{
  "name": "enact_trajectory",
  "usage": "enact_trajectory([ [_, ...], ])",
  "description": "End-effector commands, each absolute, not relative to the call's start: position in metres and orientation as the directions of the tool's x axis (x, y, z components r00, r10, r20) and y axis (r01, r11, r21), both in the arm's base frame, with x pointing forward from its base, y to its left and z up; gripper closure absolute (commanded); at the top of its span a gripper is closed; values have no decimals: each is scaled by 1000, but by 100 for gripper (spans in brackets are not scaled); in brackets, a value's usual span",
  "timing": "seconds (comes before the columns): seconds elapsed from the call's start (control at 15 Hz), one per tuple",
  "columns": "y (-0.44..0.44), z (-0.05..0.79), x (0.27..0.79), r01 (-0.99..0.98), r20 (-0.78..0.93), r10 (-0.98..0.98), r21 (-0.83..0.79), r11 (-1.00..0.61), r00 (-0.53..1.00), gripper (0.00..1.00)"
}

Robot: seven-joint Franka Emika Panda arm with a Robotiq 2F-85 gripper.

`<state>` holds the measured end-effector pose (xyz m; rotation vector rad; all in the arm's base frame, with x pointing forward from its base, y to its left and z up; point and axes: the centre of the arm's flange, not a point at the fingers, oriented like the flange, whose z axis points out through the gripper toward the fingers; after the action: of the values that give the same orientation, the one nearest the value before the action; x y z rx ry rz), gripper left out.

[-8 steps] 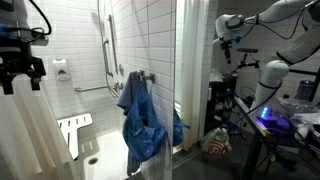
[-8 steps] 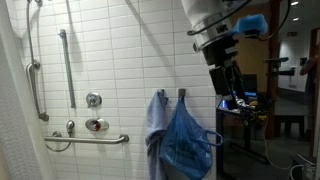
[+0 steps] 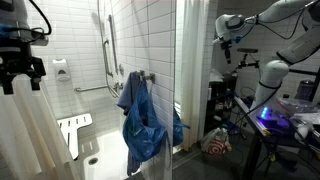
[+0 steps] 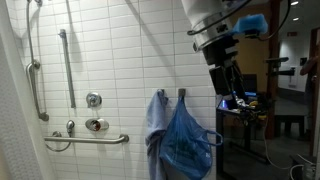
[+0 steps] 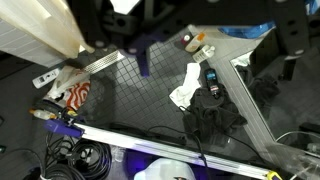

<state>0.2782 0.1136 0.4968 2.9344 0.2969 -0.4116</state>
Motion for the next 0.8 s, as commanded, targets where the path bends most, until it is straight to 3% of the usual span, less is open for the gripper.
enact_trajectory([
  [0.0, 114, 497, 278, 218, -287, 173, 133, -967, 942, 0],
  [0.73, 108, 495, 310, 110, -254, 75, 128, -986, 964, 0],
])
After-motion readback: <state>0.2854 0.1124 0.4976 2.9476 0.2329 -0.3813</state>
